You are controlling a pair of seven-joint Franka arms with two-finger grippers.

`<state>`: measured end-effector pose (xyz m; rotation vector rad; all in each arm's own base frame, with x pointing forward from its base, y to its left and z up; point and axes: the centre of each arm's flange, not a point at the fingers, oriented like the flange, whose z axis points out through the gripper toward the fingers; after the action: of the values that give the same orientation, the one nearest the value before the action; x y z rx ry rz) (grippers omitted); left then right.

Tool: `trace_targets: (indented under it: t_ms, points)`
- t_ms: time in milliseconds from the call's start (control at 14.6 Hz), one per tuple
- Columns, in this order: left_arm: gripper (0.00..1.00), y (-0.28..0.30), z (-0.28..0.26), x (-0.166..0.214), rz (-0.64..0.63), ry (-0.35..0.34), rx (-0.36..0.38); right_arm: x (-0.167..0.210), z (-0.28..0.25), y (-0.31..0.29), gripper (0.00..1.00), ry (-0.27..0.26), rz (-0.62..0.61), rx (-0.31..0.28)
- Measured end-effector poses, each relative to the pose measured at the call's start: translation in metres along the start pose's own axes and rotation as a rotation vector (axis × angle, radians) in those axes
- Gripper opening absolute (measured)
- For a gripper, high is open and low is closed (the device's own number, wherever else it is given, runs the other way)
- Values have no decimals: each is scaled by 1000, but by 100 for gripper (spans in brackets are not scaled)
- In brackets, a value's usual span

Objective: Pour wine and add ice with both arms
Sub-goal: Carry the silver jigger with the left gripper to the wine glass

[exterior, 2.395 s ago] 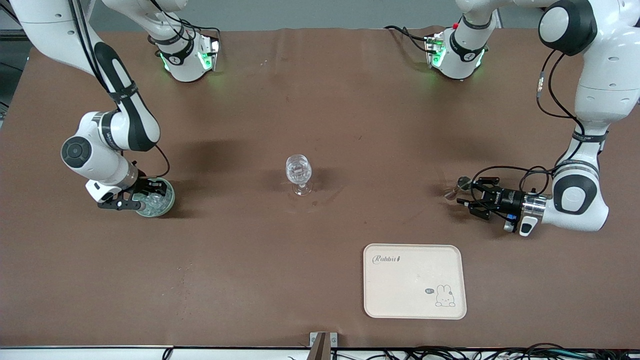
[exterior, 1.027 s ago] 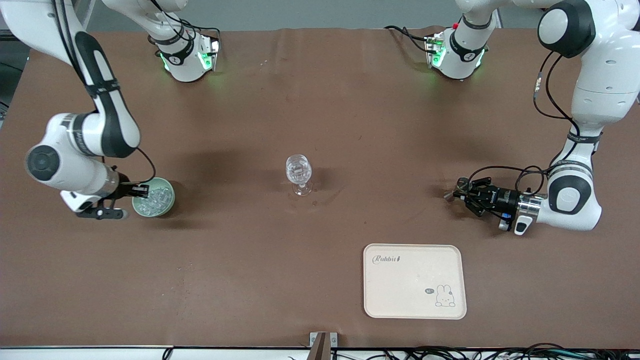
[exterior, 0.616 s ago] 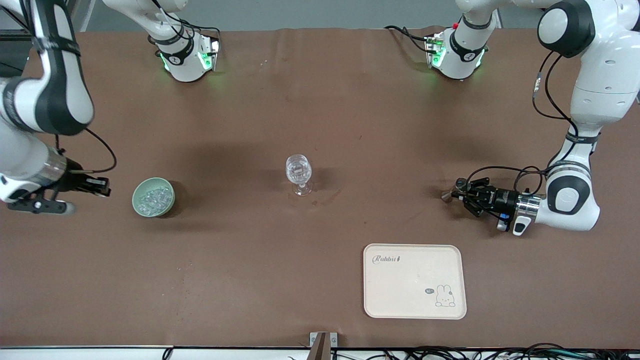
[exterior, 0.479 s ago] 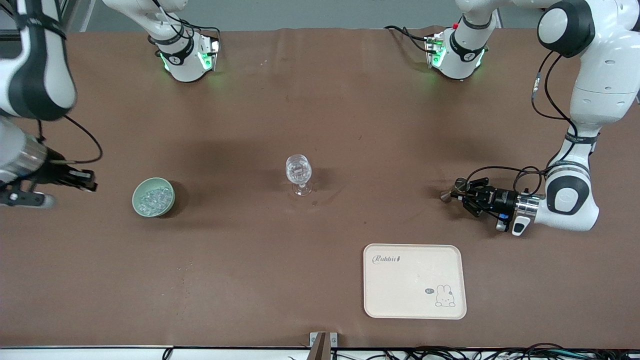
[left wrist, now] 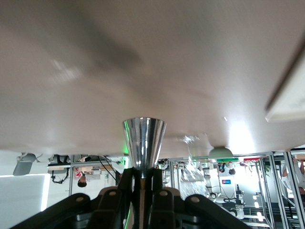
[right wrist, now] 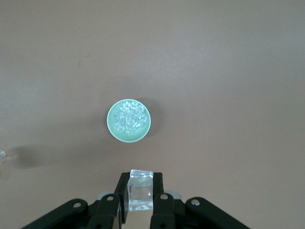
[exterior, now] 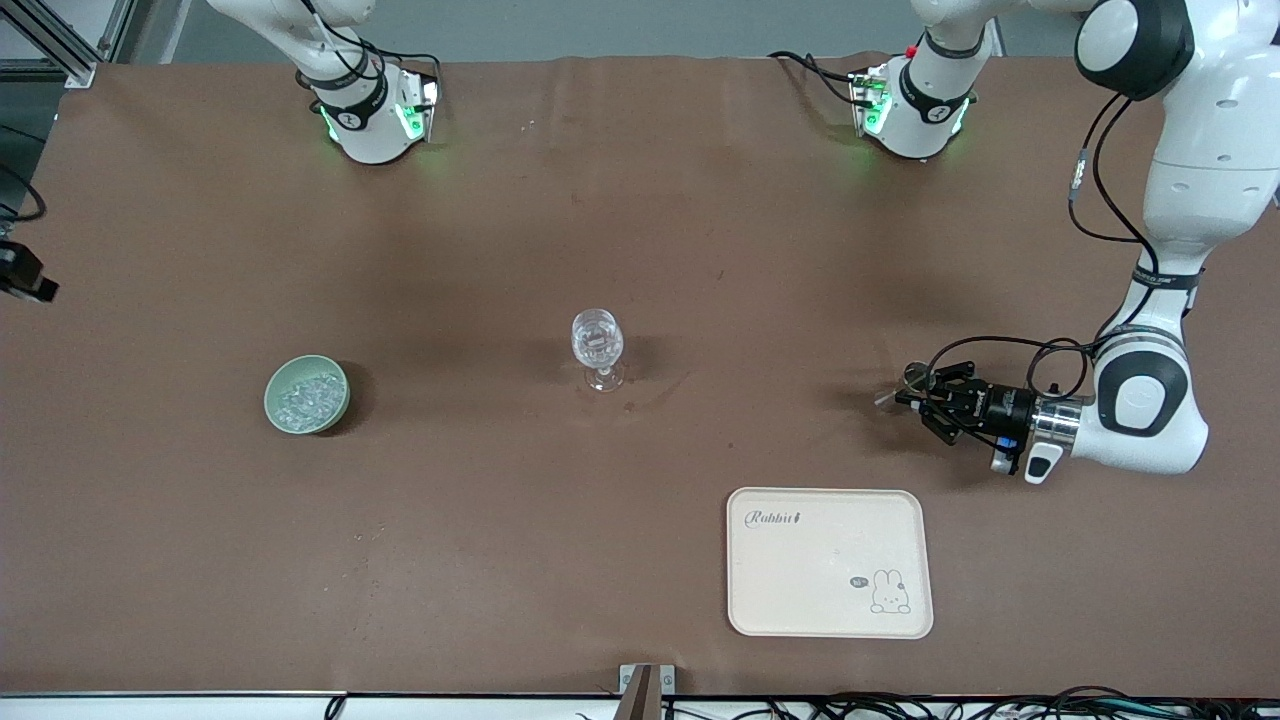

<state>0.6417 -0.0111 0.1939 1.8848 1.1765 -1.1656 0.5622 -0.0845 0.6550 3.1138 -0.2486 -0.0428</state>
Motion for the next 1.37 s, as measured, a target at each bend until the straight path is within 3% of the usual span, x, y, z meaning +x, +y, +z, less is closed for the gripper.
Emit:
trace_targets:
  t_ms: [205,821,958,1232,1369]
  points:
    - [21,35,14,-62,-23,10,17,-9,-7,-3,23,-6,-6,1]
    - [21,107,122,-183,-158,149,6,-7,2,-6,23,-23,-11,1]
    - [21,113,150,-216,-172,214,26,-7,2,-6,23,-23,-11,1]
    - [21,111,194,-264,-213,408,97,-7,2,-6,23,-22,-11,1]
    - [21,112,213,-281,-227,464,98,-7,2,-6,23,-22,-11,1]
